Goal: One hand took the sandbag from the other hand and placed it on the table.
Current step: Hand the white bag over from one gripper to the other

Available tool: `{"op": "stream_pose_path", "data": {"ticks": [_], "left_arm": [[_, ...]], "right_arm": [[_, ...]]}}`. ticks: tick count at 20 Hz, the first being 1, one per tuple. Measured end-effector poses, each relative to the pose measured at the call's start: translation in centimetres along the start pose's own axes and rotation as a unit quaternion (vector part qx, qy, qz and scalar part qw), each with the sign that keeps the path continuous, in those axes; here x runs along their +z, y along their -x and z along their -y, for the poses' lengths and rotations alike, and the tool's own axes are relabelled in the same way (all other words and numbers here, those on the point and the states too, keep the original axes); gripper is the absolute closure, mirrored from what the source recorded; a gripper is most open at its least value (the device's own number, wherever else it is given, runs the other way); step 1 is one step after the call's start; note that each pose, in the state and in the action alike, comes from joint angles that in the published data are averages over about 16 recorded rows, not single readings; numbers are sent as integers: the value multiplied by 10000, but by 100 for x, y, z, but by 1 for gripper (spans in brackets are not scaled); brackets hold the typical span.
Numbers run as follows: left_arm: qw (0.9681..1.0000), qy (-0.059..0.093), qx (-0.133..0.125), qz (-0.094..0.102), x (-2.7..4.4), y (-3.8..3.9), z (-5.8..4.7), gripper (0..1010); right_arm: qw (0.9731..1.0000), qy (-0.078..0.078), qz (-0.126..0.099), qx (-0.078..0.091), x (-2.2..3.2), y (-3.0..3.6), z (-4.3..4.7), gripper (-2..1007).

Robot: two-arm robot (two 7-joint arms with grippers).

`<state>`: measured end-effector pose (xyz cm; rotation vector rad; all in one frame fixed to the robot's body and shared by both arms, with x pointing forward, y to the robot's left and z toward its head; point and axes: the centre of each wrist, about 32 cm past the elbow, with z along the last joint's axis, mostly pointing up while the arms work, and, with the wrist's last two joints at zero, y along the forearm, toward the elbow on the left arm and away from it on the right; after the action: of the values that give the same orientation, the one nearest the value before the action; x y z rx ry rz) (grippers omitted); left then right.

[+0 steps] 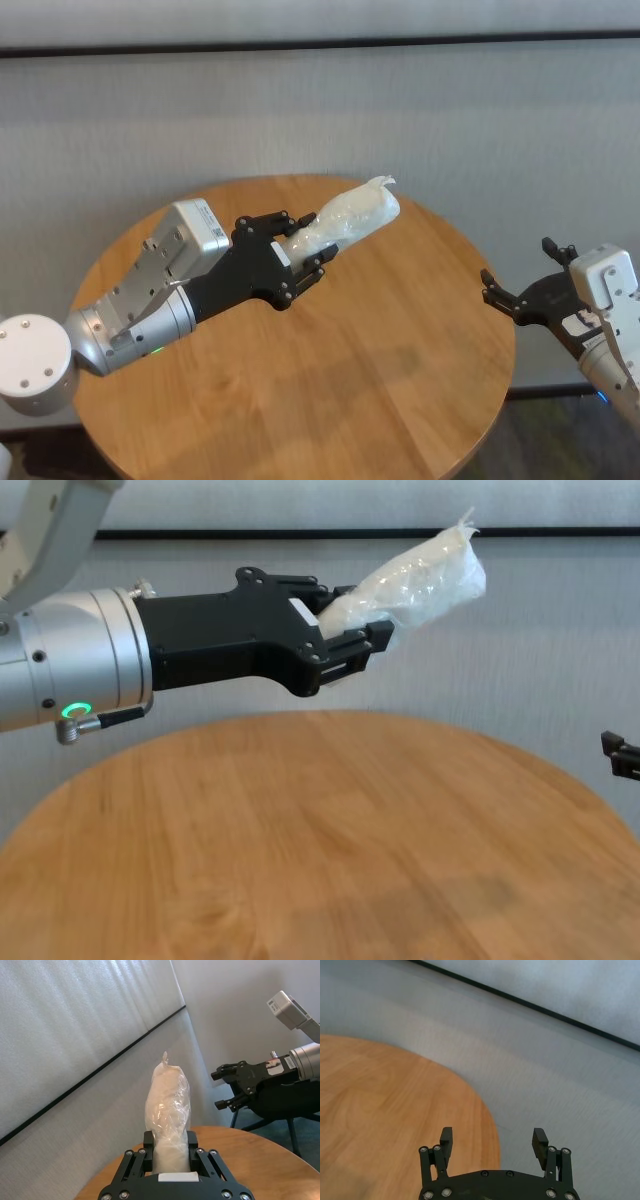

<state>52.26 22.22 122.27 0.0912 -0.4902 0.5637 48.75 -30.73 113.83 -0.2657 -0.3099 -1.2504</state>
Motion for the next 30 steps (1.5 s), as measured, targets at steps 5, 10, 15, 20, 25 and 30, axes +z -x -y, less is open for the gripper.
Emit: {"op": "stream_pose_path", "data": {"ticks": [5,10,15,20,25,30], "left_arm": [[10000,0,0,0,0,0,0,598],[10000,0,0,0,0,0,0,598],[10000,0,1,0,0,0,0,599],[10000,0,1,0,0,0,0,599],[10000,0,1,0,0,0,0,599],[10000,0,1,0,0,0,0,599]], "right_arm": [[9996,-272,-59,-44,1,33,-3,3],[9981,-571,-208,-53,16,54,-23,3],[9957,-817,-435,15,46,46,-55,3],[9921,-1002,-729,164,85,17,-100,3],[9862,-1170,-1102,391,123,-2,-147,3],[9758,-1323,-1597,697,157,4,-192,3]]}}
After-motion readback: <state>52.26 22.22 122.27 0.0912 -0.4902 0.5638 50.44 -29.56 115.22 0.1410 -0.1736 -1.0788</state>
